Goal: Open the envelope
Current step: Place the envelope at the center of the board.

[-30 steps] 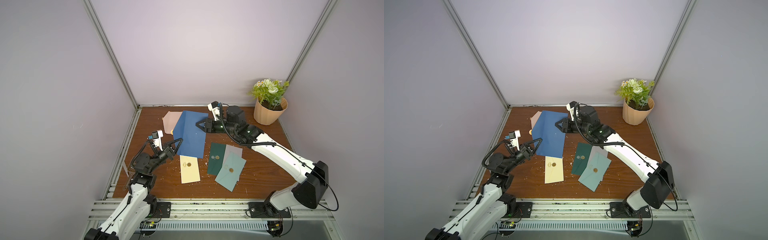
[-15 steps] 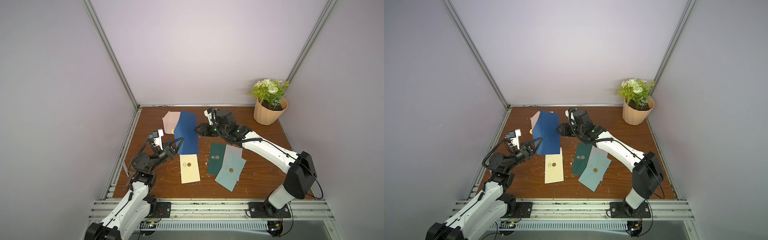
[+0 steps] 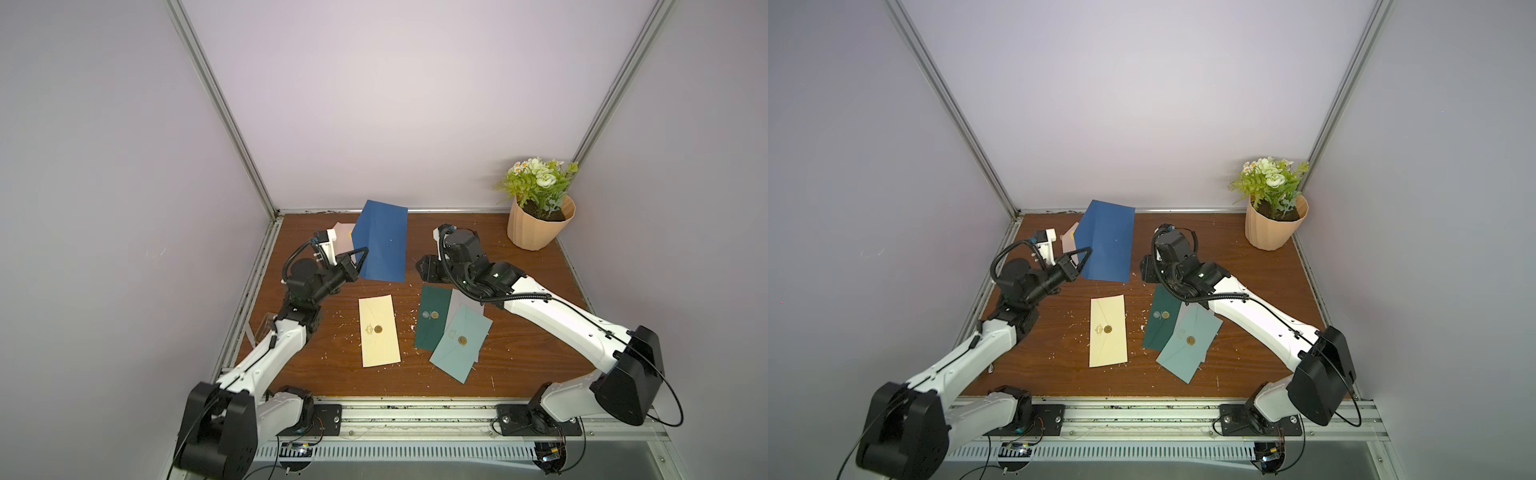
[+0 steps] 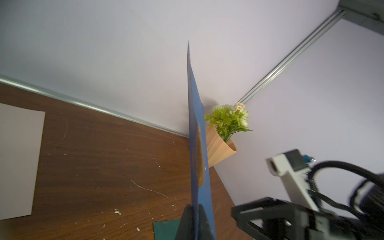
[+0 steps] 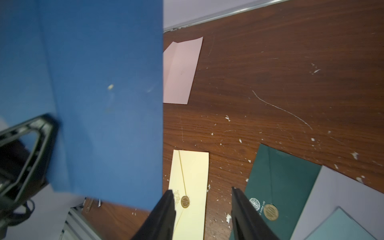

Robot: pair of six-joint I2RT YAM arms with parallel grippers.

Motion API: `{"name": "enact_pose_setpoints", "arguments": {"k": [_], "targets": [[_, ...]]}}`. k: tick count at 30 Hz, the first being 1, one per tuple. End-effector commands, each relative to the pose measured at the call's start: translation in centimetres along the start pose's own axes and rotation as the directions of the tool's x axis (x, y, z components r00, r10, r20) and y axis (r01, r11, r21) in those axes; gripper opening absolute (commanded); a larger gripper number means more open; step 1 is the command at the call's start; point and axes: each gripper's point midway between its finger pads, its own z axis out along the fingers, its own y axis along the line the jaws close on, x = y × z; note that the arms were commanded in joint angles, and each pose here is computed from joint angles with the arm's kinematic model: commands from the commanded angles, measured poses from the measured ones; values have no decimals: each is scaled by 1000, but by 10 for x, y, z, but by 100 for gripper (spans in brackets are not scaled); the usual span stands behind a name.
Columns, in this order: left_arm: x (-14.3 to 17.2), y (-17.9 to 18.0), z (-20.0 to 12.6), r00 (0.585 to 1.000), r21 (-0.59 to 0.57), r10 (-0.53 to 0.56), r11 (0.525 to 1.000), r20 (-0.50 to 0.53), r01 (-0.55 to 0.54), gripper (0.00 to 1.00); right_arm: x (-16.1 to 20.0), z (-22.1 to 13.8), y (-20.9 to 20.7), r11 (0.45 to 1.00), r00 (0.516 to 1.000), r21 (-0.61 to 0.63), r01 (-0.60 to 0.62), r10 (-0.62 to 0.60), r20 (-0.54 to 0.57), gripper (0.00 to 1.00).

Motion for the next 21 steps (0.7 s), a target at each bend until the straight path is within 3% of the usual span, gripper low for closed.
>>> {"name": "enact_pose_setpoints", "arguments": {"k": [1,6,11,17,21], "targets": [[-9,26,31,1000,-64,11,998,-14,-12,0,6,-21,-7,995,998,89,47,-49,27,49],[-2,58,97,994,-23,-49,999,-100,47,0,19,-37,-11,992,997,112,66,-69,21,49],[21,110,150,976,-52,-148,989,-161,142,0,28,-46,-20,991,998,118,57,-59,19,49],[45,165,188,954,-149,-216,971,-207,188,0,32,-51,-24,991,998,116,59,-61,14,49],[50,183,191,954,-205,-221,962,-204,179,0,35,-49,-25,990,998,121,67,-68,8,50]]}}
